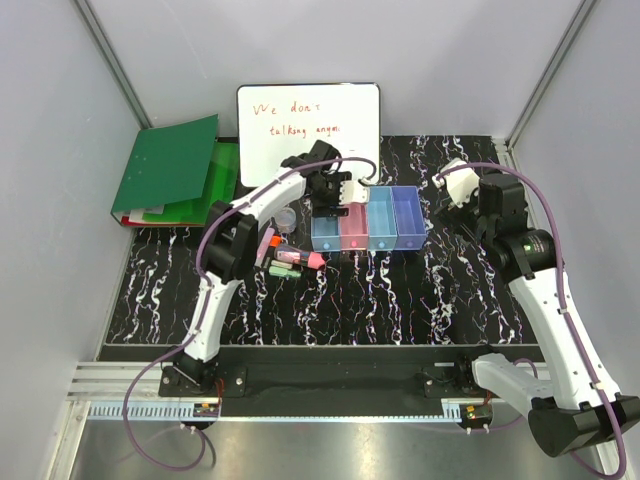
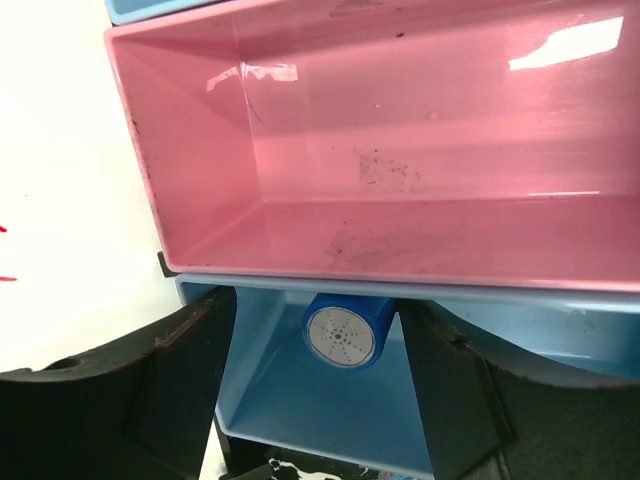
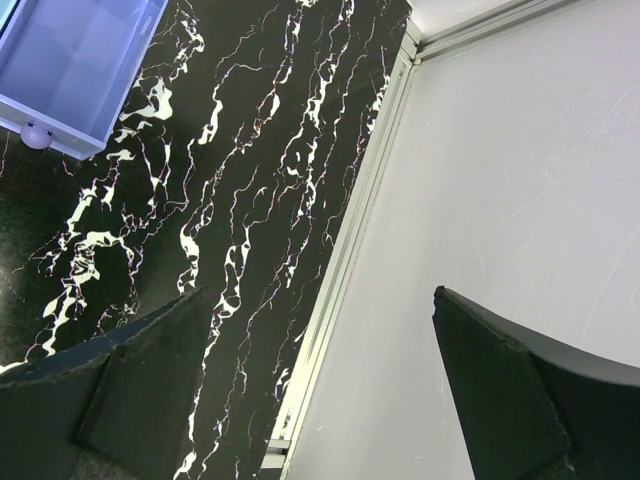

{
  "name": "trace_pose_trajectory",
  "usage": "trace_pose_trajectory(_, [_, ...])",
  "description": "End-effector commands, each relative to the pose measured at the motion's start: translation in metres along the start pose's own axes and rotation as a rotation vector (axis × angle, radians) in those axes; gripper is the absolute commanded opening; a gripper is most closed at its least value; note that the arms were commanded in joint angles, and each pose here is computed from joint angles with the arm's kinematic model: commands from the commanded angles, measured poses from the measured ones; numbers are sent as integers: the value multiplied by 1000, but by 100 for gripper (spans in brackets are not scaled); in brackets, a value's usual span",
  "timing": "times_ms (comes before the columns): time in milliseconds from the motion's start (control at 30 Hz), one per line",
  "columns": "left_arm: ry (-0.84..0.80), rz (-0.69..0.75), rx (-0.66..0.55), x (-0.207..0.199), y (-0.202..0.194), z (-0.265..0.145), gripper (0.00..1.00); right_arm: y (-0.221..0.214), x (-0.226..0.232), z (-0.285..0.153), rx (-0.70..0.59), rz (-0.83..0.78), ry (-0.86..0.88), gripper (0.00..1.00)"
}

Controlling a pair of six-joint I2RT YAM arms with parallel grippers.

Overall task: Sort the stationery into containers
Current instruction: Place the stationery in the storage box, then pick up the stationery from the center of the board.

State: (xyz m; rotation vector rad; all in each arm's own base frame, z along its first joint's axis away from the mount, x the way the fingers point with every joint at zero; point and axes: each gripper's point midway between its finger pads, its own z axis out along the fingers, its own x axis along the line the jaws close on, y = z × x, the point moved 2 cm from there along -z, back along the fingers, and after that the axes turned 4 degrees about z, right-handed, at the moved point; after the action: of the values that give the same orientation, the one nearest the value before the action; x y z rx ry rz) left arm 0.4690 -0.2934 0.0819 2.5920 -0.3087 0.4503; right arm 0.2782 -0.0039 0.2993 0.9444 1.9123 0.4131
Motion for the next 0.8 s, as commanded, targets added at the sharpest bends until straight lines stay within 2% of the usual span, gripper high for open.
trace_pose_trajectory(0, [150,29,-2,27,18,-31,73,10,-9,-10,-50,36,-29,99])
trace_pose_trajectory(167, [172,31,-2,27,23,-40,73,9,-8,-11,-55,46,-22,99])
trace_pose_trajectory(367, [218,20,-68,29,45,-81,74,9,-10,-14,-55,49,-27,99])
trace_pose_trajectory(533, [258,27,-68,19,50,-122,80,9,-12,-18,-59,51,-34,99])
trace_pose_trajectory(633, [228,14,1,-4,24,-127,87,10,-12,-19,-65,51,-30,99])
trace_pose_trajectory(767, [215,-81,94,-12,-24,-128,94,10,-9,-18,-74,53,-19,99])
